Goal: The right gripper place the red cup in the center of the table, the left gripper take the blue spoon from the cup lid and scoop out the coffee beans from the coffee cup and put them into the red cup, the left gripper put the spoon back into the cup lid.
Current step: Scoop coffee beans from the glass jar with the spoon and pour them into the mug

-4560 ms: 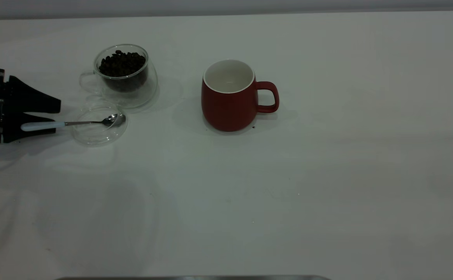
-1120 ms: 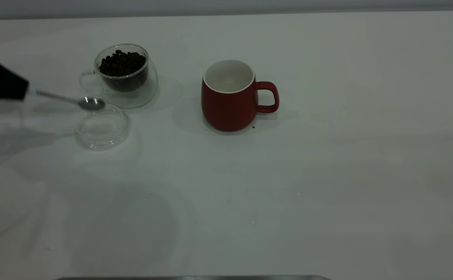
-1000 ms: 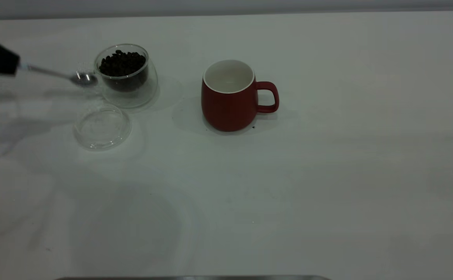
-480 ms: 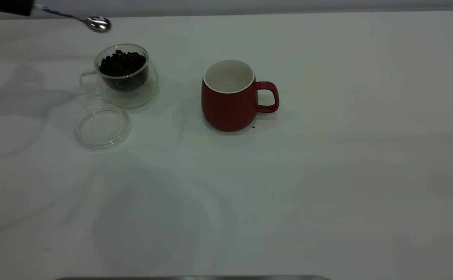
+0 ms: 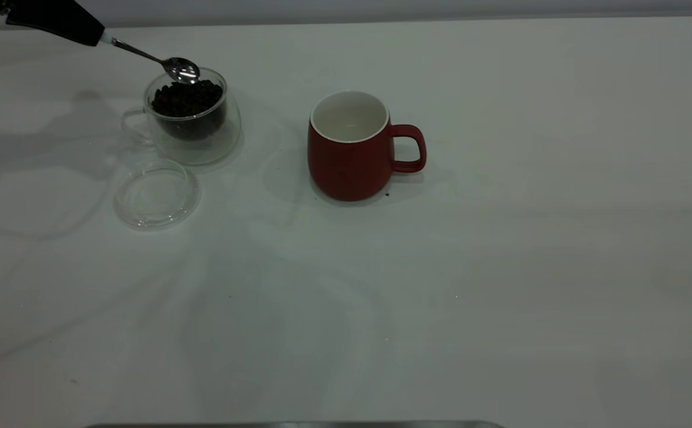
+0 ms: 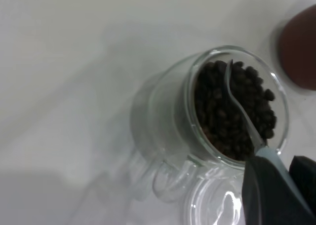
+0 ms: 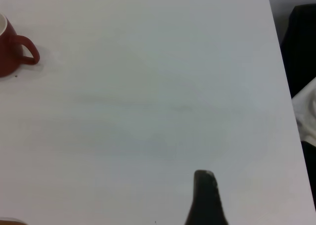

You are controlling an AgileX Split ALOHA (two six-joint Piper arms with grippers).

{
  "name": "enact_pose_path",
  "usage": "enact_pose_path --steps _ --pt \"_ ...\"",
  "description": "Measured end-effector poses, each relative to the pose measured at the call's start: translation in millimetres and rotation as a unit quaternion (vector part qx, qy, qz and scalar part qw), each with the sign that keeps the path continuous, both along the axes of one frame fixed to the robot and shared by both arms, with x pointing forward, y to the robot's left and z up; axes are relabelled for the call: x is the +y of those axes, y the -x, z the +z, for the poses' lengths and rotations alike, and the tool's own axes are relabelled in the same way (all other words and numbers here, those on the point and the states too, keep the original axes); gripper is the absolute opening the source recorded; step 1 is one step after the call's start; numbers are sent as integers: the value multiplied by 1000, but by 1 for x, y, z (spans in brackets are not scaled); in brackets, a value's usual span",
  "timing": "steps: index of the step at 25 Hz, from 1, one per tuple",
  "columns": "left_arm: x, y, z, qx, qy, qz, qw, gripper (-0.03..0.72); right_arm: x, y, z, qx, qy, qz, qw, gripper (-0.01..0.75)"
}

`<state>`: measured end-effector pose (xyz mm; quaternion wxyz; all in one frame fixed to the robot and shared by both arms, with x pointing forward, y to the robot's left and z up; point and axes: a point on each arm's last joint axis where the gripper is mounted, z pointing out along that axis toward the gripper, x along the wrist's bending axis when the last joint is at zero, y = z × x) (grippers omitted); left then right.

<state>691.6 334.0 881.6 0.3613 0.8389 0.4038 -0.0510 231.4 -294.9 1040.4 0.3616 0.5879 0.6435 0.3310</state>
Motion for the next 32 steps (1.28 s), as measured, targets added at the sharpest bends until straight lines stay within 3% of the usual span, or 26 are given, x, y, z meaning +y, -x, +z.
enact_pose_path --steps 9,21,27,32 --pt "-6 -1 -6 5 -1 -3 1000 114 0 0 0 0 -1 0 1000 587" --pt "-7 3 -36 89 22 41 995 114 0 0 0 0 -1 -1 1000 587" --pt "0 5 -36 188 51 151 969 114 0 0 0 0 -1 -1 1000 587" --pt "8 6 -35 236 68 207 947 114 0 0 0 0 -1 -1 1000 587"
